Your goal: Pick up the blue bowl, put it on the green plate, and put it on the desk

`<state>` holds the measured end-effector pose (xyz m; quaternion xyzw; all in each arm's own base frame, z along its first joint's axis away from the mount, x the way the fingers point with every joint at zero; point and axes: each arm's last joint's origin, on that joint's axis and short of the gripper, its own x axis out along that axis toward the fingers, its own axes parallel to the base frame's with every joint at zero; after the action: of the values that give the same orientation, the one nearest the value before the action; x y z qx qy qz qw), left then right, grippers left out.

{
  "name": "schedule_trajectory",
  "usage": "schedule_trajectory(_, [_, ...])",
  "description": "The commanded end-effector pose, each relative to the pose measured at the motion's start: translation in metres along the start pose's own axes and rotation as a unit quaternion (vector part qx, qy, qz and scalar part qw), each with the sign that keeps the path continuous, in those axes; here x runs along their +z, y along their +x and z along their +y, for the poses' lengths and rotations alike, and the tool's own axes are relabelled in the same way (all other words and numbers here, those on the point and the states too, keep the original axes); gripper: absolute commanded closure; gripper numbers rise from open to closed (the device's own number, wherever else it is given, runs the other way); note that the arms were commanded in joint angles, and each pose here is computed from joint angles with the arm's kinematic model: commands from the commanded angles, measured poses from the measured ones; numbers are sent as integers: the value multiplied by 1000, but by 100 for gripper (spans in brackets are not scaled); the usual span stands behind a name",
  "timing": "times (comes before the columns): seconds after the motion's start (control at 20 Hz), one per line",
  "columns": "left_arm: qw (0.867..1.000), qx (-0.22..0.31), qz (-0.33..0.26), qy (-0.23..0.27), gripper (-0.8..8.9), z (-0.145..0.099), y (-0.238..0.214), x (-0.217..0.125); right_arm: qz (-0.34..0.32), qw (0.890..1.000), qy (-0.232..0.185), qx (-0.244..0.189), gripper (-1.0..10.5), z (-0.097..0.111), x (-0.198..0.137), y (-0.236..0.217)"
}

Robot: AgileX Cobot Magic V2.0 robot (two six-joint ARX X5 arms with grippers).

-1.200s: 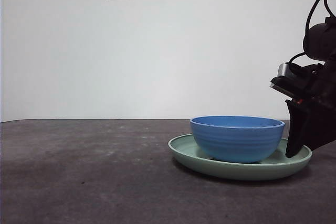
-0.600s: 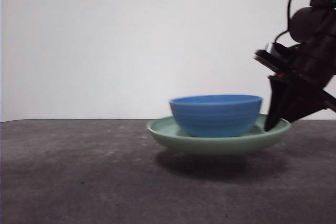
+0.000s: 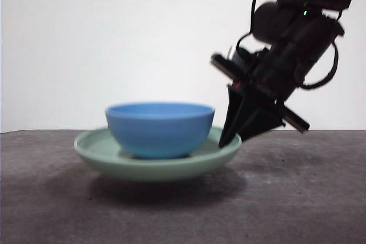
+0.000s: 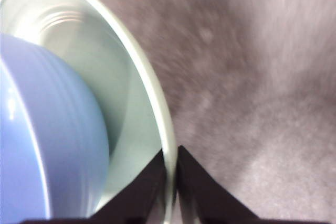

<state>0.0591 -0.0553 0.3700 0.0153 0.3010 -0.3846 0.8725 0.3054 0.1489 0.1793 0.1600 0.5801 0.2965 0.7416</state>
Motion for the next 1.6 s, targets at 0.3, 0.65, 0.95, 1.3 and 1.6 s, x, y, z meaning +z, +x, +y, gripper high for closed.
schedule_trajectory(0.3, [1000, -3, -9, 9, 278, -1, -1, 3, 24, 999, 22, -1, 939, -10, 3, 23])
schedule_trajectory(0.65, [1000, -2, -6, 9, 278, -1, -1, 3, 18, 999, 15, -25, 748, -13, 3, 25])
schedule_trajectory(0.95, [1000, -2, -6, 9, 278, -1, -1, 3, -26, 999, 25, -33, 556, -23, 12, -5])
schedule_trajectory(1.3, [1000, -2, -6, 10, 278, -1, -1, 3, -116, 992, 0, -40, 402, 7, 3, -87])
schedule_trajectory(1.6, [1000, -2, -6, 10, 278, -1, -1, 3, -128, 983, -81, -103, 362, 43, -56, -162])
